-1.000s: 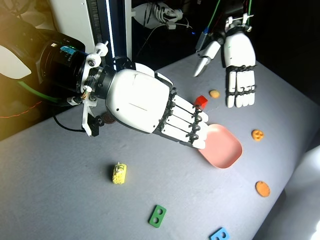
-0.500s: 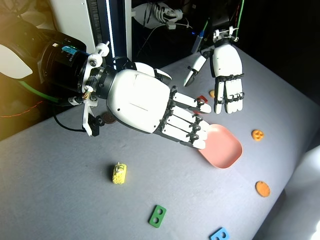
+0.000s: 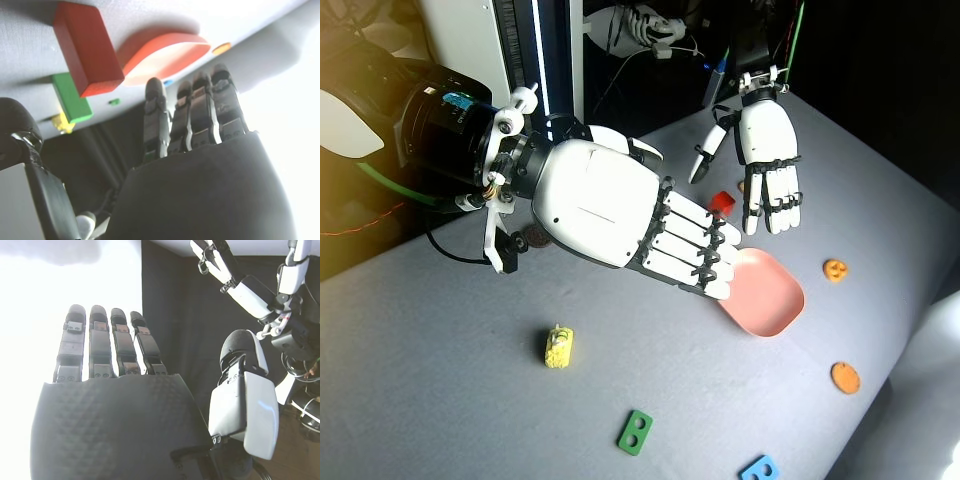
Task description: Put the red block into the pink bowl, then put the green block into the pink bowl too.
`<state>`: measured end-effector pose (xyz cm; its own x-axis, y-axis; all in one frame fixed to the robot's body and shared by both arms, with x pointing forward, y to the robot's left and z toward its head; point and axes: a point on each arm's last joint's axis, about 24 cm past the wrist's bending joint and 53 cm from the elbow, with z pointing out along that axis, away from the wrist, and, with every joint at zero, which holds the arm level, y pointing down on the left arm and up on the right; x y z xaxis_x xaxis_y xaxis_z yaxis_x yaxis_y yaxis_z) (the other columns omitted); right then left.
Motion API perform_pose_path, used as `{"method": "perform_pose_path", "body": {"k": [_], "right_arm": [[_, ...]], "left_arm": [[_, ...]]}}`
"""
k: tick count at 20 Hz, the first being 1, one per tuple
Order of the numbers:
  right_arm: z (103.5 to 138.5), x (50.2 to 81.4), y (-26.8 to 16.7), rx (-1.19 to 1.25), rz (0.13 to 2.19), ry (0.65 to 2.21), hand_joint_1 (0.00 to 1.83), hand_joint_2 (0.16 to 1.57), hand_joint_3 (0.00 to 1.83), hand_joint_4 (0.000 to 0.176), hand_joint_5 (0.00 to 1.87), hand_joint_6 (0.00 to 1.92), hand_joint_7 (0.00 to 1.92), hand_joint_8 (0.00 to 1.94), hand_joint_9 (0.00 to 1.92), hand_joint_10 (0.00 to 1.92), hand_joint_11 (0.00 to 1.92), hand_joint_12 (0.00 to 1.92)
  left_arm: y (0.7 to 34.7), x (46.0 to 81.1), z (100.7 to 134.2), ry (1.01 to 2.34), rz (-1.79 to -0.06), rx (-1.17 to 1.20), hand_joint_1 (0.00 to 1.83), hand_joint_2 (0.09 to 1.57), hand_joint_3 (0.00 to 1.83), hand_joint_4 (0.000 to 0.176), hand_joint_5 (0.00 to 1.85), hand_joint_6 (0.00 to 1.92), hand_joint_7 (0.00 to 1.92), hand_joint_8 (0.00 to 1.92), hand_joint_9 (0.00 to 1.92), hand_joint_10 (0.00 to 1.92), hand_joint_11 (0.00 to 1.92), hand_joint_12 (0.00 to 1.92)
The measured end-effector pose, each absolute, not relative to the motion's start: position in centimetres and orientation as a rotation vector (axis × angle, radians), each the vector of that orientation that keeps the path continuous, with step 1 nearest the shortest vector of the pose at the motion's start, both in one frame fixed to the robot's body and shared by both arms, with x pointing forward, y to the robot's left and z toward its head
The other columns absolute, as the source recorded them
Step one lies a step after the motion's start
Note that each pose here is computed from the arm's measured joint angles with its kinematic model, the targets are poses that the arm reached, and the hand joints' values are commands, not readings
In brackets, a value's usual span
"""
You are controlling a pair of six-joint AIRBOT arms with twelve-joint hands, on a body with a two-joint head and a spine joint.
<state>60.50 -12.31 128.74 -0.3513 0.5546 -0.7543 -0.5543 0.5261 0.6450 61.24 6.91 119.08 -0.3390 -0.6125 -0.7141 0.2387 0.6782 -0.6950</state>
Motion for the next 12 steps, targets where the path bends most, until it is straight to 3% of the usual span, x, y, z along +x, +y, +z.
{"method": "perform_pose_path", "body": {"k": [2,5,12], "right_arm": [[128.75,60.51,-12.31,0.001,1.143,1.555,0.0,1.05,0.0,0.0,0.0,0.0,0.0,0.0,0.0,0.0,0.0,0.0],[128.71,60.51,-12.32,0.001,1.142,1.556,0.0,1.04,0.0,0.0,0.0,0.0,0.0,0.0,0.0,0.0,0.0,0.0],[128.7,60.48,-12.29,-0.004,1.14,1.557,0.0,1.04,0.0,0.0,0.0,0.0,0.0,0.0,0.0,0.0,0.0,0.0]], "left_arm": [[6.95,61.59,118.88,1.707,-0.889,-0.308,0.73,0.88,0.01,0.0,0.34,0.01,0.0,0.0,0.0,0.0,0.0,0.0],[6.98,61.74,118.72,1.708,-0.886,-0.31,0.86,0.85,0.0,0.0,0.42,0.04,0.0,0.0,0.0,0.0,0.0,0.0],[7.23,61.91,118.28,1.715,-0.878,-0.328,0.92,0.88,0.01,0.0,0.44,0.0,0.0,0.0,0.0,0.0,0.0,0.0]]}}
